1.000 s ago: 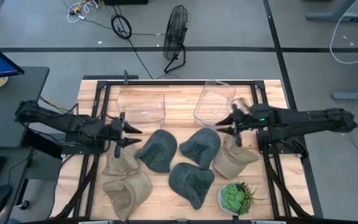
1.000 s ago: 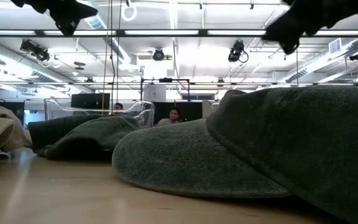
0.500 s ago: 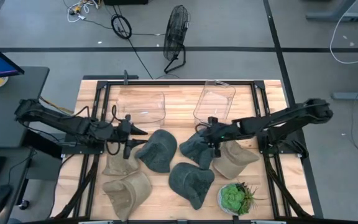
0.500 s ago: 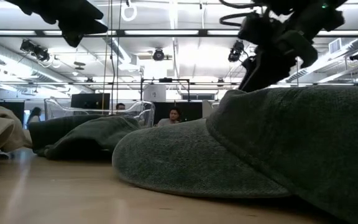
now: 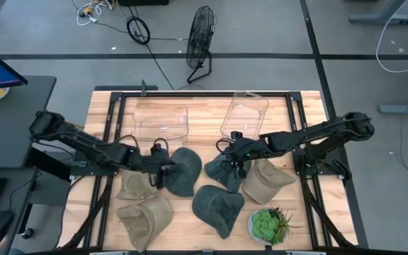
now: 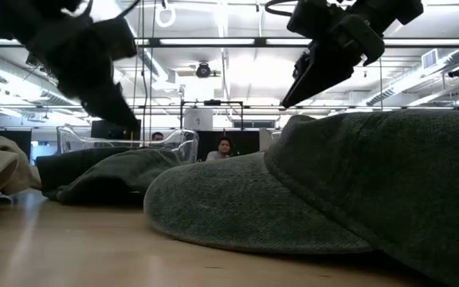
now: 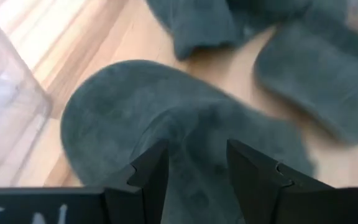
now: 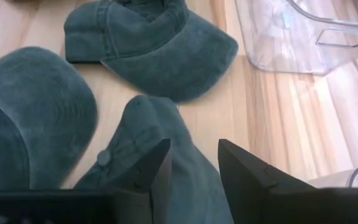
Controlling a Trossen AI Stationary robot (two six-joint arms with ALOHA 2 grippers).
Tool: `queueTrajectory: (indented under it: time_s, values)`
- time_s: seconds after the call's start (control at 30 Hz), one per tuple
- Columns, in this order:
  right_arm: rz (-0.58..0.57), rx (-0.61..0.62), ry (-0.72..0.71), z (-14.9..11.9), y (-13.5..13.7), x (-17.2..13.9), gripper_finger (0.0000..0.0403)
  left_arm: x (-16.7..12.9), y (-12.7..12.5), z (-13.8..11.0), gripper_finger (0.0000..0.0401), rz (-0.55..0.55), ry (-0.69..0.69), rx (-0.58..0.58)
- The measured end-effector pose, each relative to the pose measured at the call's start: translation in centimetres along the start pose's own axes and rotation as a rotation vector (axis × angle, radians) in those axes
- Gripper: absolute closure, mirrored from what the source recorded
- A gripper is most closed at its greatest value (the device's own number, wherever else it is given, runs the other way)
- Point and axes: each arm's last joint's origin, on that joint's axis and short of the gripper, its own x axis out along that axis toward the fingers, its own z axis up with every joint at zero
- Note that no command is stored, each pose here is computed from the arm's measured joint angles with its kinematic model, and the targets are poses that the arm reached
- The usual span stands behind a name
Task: Pick & Place hat
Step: Put the top left black cap into the left transparent bin
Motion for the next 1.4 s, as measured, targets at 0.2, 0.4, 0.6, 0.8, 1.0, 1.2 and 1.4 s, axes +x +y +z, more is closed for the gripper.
queueTrajectory:
  time_s: [0.2, 0.4, 0.6, 0.8, 1.0, 1.2, 1.4]
  values:
    - [0.003, 0.033, 0.001, 0.0, 0.0, 0.0, 0.0266, 0.9, 0.2, -0.5, 0.0236, 0.097, 0.014, 0.142]
    - [0.003, 0.051, 0.001, 0.0, 0.0, 0.0, 0.0266, 2.1, 0.3, -1.4, 0.0236, 0.131, 0.076, 0.074]
    - [0.003, 0.053, 0.001, 0.0, 0.0, 0.0, 0.0266, 3.6, 0.2, -2.6, 0.024, 0.174, 0.137, 0.04]
    - [0.004, 0.053, 0.002, 0.0, 0.0, 0.0, 0.0266, 3.5, 0.3, -2.6, 0.0357, 0.192, 0.127, -0.021]
    - [0.004, 0.051, 0.005, -0.1, 0.0, 0.0, 0.0266, 2.0, -0.9, -1.4, 0.0376, 0.106, 0.046, -0.085]
    - [0.004, 0.05, 0.011, -0.1, 0.0, 0.0, 0.0266, -1.2, -2.6, 1.3, 0.0384, 0.072, -0.098, -0.029]
    - [0.004, 0.05, 0.012, -0.1, 0.0, 0.0, 0.0266, -4.7, -1.8, 3.8, 0.0377, 0.235, -0.084, 0.059]
